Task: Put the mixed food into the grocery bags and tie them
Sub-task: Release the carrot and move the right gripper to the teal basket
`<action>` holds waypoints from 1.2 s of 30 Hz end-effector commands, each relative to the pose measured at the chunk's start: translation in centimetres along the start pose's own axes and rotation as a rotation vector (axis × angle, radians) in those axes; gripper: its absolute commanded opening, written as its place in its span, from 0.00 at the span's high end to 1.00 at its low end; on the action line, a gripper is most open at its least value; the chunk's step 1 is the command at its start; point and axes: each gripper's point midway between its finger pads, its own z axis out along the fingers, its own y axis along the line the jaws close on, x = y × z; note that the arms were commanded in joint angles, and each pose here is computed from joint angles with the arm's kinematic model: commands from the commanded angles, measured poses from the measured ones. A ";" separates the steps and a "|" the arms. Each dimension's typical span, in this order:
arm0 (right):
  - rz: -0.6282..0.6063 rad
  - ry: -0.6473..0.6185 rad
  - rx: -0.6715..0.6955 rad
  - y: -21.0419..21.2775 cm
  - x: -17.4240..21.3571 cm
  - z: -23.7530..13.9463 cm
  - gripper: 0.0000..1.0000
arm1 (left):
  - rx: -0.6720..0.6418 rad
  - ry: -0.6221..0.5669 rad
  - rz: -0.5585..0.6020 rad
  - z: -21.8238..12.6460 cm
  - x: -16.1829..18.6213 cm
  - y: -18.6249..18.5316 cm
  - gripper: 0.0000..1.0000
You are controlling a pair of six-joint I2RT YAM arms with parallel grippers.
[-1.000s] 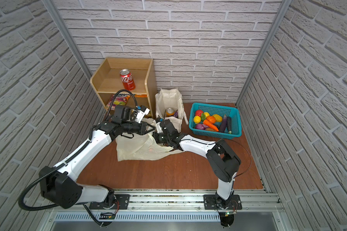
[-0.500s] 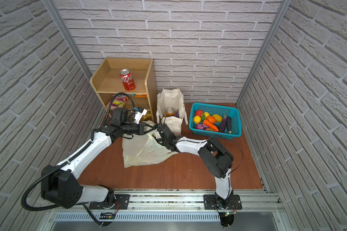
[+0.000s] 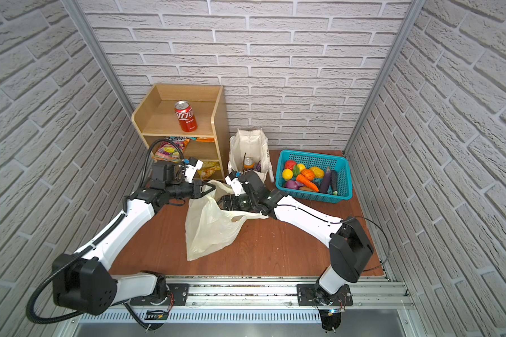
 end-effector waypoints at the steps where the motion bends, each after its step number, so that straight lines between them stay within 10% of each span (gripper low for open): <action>1: -0.050 -0.003 -0.002 0.7 -0.2 -3.9 0.22 | -0.012 -0.066 0.072 -0.8 -1.1 -0.2 1.00; 16: 0.252 -0.357 0.481 -16.0 -9.4 -19.0 0.26 | -0.028 -0.126 0.104 -0.9 -3.2 -0.1 1.00; 25: 0.252 -0.024 1.066 -30.7 -7.5 -22.4 0.20 | 0.006 -0.139 0.086 -0.3 -3.2 0.1 1.00; 36: 0.221 0.181 1.171 -34.9 -5.8 -20.6 0.18 | 0.030 -0.132 0.082 -0.1 -2.8 0.0 1.00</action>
